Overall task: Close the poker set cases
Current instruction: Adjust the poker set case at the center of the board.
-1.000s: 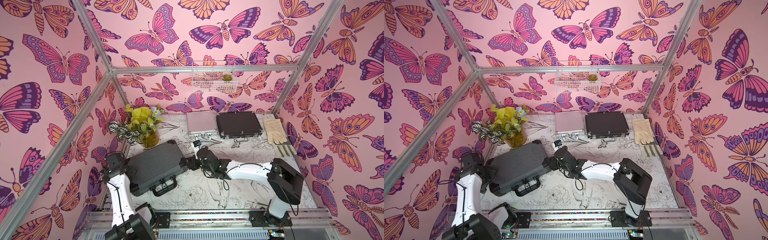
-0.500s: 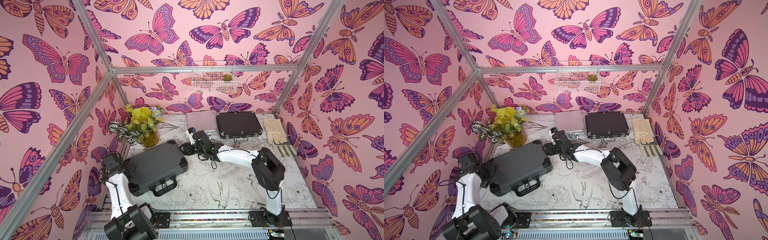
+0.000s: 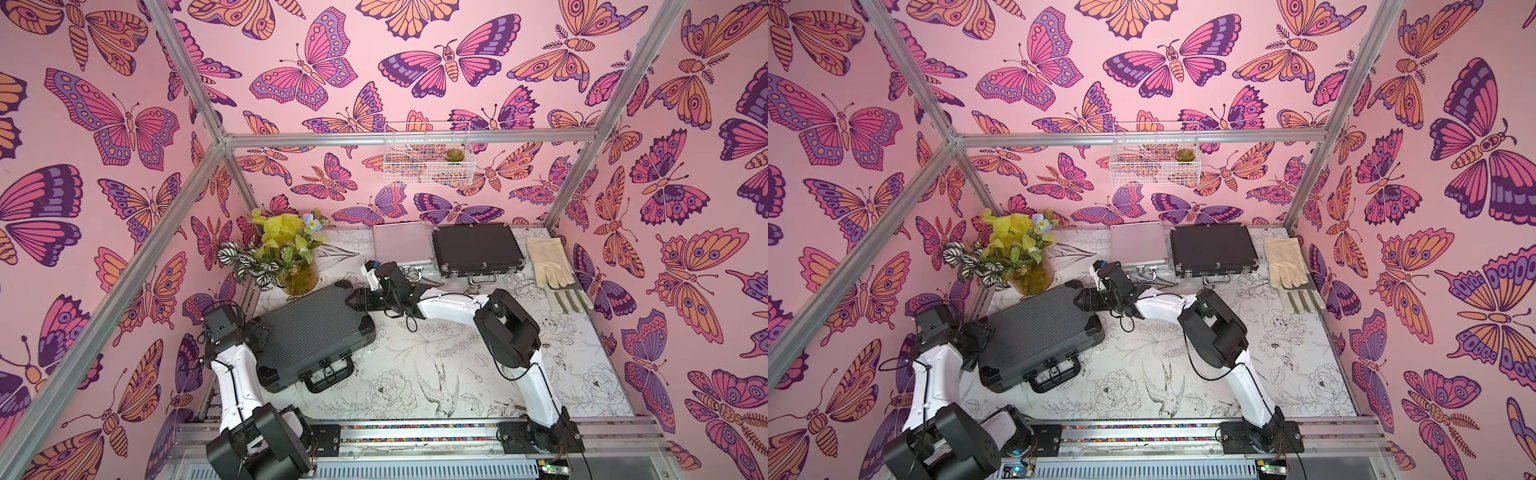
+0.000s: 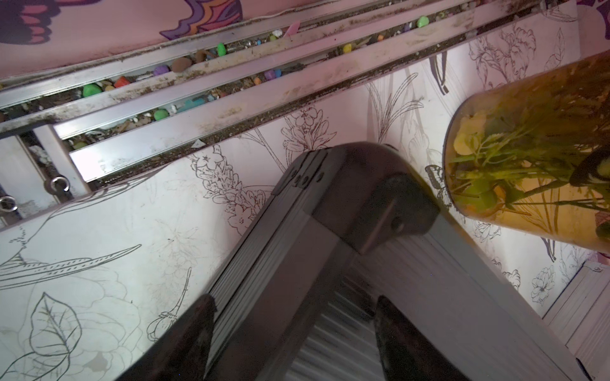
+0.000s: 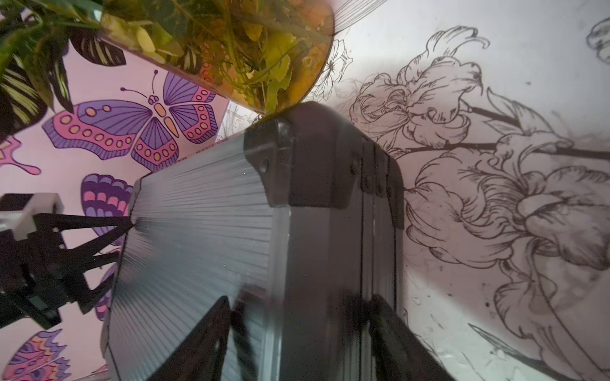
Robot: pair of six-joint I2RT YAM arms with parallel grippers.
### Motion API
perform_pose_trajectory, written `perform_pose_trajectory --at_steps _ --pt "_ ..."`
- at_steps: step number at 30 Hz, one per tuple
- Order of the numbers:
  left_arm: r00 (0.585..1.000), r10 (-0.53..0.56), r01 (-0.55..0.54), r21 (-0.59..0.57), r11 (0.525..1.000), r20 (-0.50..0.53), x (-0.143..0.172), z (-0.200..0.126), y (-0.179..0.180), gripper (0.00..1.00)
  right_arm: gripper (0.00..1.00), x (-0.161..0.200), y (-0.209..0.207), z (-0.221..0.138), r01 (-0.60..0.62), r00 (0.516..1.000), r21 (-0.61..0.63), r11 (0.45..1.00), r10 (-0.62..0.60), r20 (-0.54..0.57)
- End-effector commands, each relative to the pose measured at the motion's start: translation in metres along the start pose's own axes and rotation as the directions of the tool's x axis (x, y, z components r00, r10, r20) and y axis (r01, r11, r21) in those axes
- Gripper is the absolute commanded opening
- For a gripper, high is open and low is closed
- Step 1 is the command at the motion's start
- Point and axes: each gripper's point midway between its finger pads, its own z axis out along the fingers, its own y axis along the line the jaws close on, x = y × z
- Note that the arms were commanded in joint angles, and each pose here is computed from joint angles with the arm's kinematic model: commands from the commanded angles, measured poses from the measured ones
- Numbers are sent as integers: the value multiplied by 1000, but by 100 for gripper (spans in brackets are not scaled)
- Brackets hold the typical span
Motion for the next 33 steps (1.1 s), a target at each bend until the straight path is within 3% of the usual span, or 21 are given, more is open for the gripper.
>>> perform_pose_trajectory --at_steps 1,9,18,22,33 --pt "971 44 -26 82 996 -236 57 10 -17 75 63 32 14 -4 -96 992 -88 991 88 -90" --pt "947 119 -89 111 990 -300 82 16 -30 75 61 43 19 -25 -132 989 -132 982 123 -77" --pt "943 115 -94 81 992 -312 95 22 -22 76 60 49 32 -24 -144 987 -169 975 129 -96" --pt "931 130 -82 153 985 -342 101 26 -36 73 59 51 40 -28 -144 987 -185 972 128 -95" --pt "907 239 -200 144 969 -348 114 23 -49 73 58 80 66 -30 -159 984 -234 959 135 -115"
